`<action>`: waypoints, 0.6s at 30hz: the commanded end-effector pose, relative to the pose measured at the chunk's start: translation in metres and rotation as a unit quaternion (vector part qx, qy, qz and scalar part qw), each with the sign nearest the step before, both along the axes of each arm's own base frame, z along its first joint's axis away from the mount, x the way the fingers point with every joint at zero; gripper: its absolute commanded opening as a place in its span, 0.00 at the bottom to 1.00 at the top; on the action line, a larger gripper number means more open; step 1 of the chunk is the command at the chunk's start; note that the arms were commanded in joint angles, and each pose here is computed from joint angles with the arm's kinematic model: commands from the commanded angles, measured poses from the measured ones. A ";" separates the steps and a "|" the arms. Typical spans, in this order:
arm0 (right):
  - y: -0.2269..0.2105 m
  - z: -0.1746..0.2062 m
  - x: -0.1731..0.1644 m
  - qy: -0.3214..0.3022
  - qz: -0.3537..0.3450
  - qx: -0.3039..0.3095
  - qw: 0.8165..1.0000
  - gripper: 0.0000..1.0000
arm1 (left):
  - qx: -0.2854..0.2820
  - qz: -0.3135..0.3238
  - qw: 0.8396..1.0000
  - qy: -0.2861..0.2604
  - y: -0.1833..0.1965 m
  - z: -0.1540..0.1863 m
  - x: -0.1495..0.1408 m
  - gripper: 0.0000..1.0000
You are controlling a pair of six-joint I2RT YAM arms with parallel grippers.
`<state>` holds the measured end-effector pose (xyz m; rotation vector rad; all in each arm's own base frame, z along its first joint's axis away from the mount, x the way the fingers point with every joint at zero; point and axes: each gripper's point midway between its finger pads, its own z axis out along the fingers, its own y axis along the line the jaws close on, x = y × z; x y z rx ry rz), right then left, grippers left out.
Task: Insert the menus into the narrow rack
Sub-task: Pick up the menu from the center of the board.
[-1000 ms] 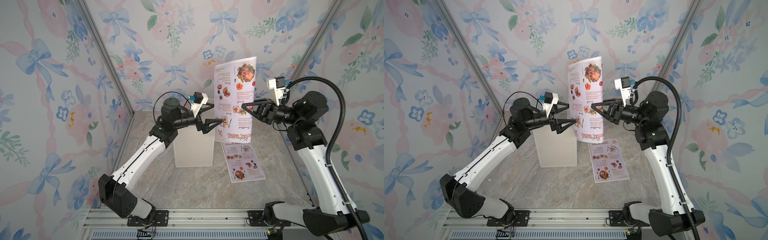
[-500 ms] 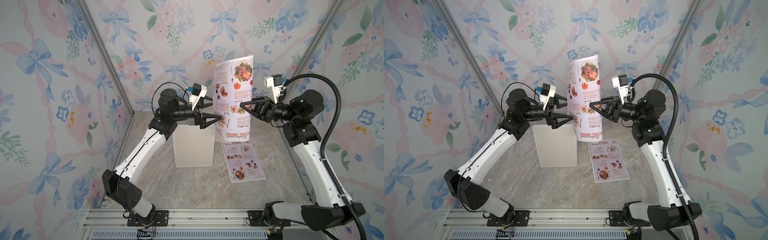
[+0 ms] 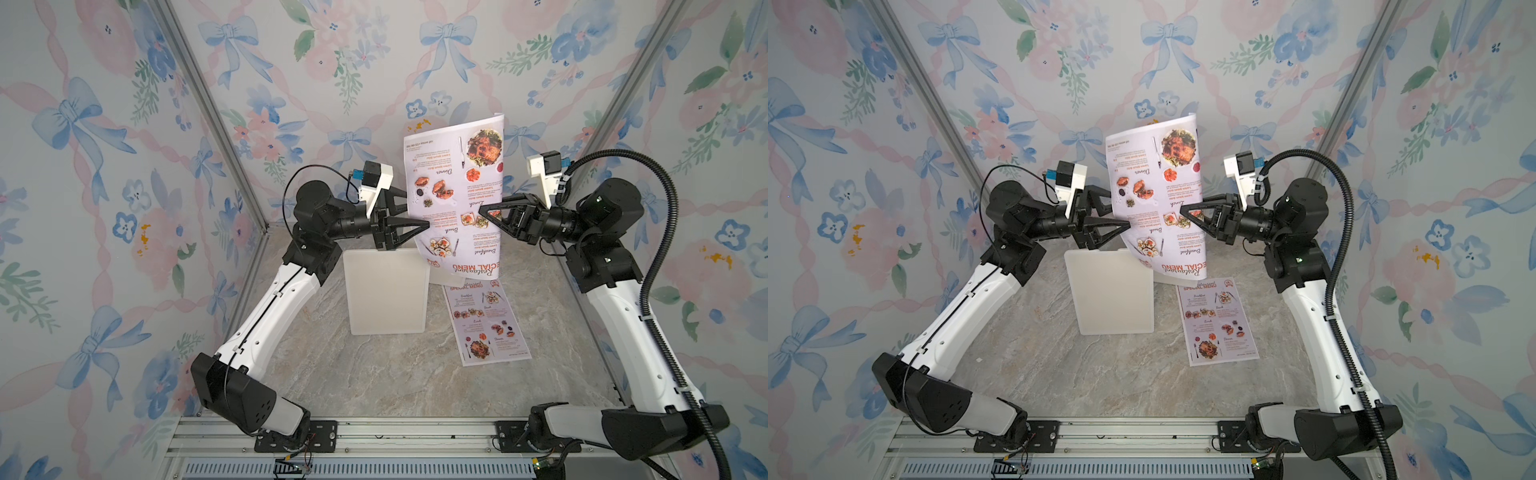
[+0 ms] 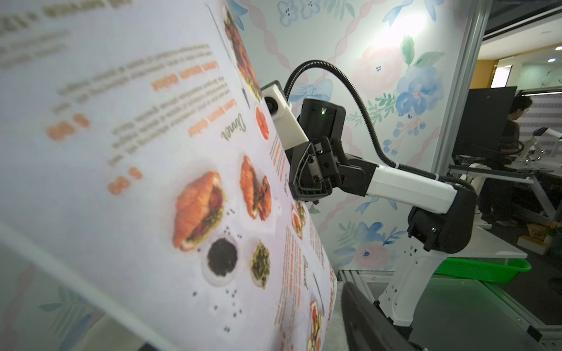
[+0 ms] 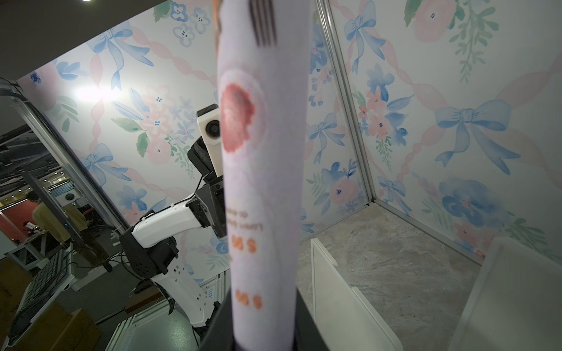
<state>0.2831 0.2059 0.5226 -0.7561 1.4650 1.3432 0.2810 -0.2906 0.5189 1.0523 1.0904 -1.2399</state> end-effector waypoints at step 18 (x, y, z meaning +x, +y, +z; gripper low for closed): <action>-0.008 -0.008 -0.002 -0.135 -0.140 -0.053 0.979 0.73 | -0.077 0.169 0.978 -0.091 0.033 0.043 0.028 0.00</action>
